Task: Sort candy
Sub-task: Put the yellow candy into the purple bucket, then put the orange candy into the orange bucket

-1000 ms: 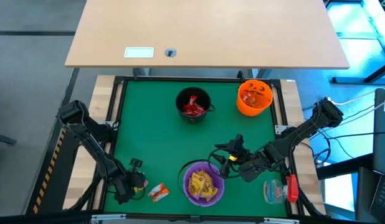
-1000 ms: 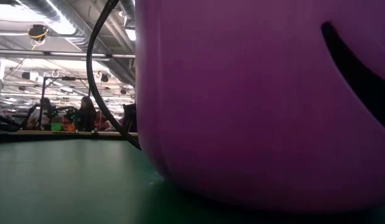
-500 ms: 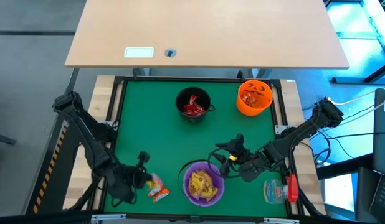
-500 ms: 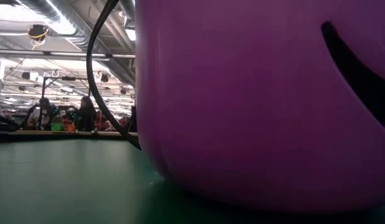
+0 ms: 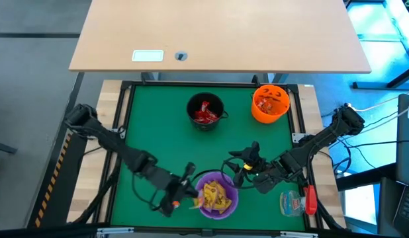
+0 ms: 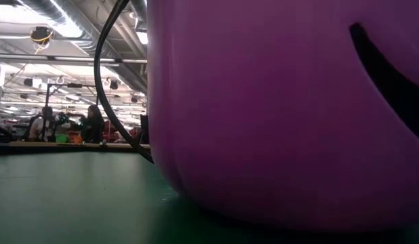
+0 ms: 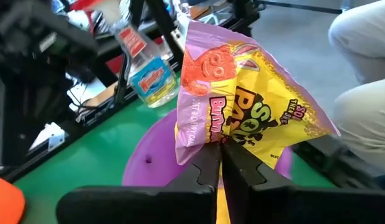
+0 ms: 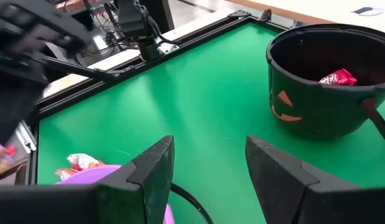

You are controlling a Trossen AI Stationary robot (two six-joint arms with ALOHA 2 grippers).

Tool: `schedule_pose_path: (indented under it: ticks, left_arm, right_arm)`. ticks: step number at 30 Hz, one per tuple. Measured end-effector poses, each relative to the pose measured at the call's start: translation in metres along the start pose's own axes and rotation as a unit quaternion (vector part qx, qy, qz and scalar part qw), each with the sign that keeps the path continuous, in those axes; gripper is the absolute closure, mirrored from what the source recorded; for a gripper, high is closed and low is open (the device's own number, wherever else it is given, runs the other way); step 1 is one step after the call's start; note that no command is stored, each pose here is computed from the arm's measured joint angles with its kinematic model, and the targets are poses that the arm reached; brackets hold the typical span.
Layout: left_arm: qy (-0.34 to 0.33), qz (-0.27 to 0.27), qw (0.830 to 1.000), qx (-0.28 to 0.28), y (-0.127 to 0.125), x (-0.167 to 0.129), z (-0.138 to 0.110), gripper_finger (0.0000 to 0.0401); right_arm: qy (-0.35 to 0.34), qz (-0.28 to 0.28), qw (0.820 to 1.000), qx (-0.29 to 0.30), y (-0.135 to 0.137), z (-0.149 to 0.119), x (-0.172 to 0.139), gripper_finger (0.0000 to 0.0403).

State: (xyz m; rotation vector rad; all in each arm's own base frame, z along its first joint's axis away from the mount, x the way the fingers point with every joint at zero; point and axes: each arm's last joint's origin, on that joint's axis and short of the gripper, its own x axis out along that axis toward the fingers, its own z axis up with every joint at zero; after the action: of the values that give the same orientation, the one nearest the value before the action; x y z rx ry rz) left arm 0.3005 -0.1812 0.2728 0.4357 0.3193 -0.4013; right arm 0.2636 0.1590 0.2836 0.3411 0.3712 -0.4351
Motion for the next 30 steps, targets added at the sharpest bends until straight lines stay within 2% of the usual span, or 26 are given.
schedule_pose_path:
  ticks: [7,12,19,23,30]
  left_arm:
    - [0.007,-0.014,1.000,-0.025,0.025,0.033,-0.027,0.0387]
    - [0.013,-0.027,0.999,-0.036,0.029,0.042,-0.036,0.0321]
    - [0.014,-0.012,0.999,-0.036,0.030,0.040,-0.034,0.0218]
    - [0.013,0.004,1.000,-0.028,0.027,0.026,-0.023,0.0190]
    - [-0.018,0.038,0.999,0.009,0.009,-0.039,0.020,0.0194]
  right_arm:
    - [0.000,-0.001,1.000,-0.001,0.000,0.000,0.000,0.0205]
    - [0.001,-0.002,1.000,-0.003,0.000,0.000,0.000,0.0205]
    - [0.000,-0.003,1.000,-0.003,-0.001,0.000,0.000,0.0205]
    - [0.000,-0.002,1.000,-0.002,0.000,0.000,0.000,0.0205]
    - [-0.001,-0.005,1.000,-0.003,-0.001,-0.001,0.000,0.0205]
